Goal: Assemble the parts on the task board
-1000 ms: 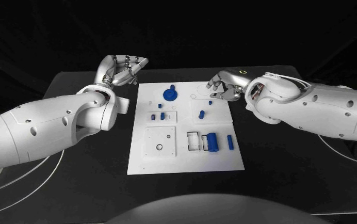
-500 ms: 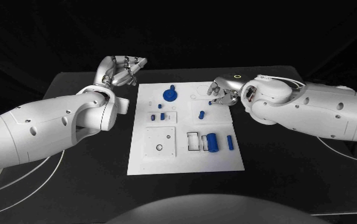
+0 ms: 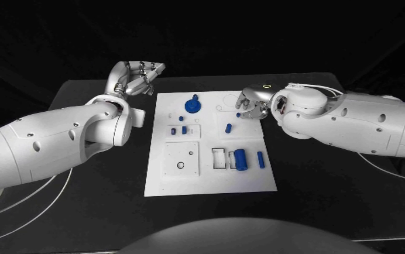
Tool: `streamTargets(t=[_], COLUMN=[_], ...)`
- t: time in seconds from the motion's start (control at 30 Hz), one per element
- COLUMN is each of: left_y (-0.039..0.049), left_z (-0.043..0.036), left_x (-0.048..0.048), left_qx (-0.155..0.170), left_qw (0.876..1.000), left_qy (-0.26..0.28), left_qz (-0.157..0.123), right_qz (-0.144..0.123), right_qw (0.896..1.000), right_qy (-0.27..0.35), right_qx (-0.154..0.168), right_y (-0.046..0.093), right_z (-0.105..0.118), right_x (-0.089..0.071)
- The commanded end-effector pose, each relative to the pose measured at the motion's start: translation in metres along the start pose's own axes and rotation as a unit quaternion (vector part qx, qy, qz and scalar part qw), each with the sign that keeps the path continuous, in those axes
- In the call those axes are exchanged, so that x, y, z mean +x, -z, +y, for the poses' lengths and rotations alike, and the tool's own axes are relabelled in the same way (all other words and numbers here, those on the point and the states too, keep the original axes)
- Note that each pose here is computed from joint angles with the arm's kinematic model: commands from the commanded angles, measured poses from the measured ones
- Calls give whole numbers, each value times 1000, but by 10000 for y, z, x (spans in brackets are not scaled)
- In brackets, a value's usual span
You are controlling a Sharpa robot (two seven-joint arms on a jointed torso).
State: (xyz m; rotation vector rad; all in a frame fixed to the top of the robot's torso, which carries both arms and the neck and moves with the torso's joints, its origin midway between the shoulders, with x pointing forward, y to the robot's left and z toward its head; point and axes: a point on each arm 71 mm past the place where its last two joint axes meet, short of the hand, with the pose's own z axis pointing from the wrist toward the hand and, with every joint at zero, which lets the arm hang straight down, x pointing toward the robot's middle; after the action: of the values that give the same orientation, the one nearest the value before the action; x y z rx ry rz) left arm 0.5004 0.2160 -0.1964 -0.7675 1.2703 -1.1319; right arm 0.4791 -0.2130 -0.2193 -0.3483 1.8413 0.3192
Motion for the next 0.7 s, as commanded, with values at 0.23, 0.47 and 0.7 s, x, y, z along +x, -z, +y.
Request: streamTargets(t=[0.23, 0.47, 0.7], left_y=[-2, 1, 1], left_z=[-9, -7, -4], left_x=[0, -7, -8], left_qx=[3, 2, 1], left_qw=[1000, 1000, 1000], left_qy=[2, 3, 3], left_qz=[0, 0, 2], right_qz=[26, 42, 53], right_qw=[999, 999, 998], right_qy=[20, 26, 32], right_qx=[8, 11, 20], right_y=[-70, -122, -152], right_z=[23, 71, 79], right_x=[48, 96, 145])
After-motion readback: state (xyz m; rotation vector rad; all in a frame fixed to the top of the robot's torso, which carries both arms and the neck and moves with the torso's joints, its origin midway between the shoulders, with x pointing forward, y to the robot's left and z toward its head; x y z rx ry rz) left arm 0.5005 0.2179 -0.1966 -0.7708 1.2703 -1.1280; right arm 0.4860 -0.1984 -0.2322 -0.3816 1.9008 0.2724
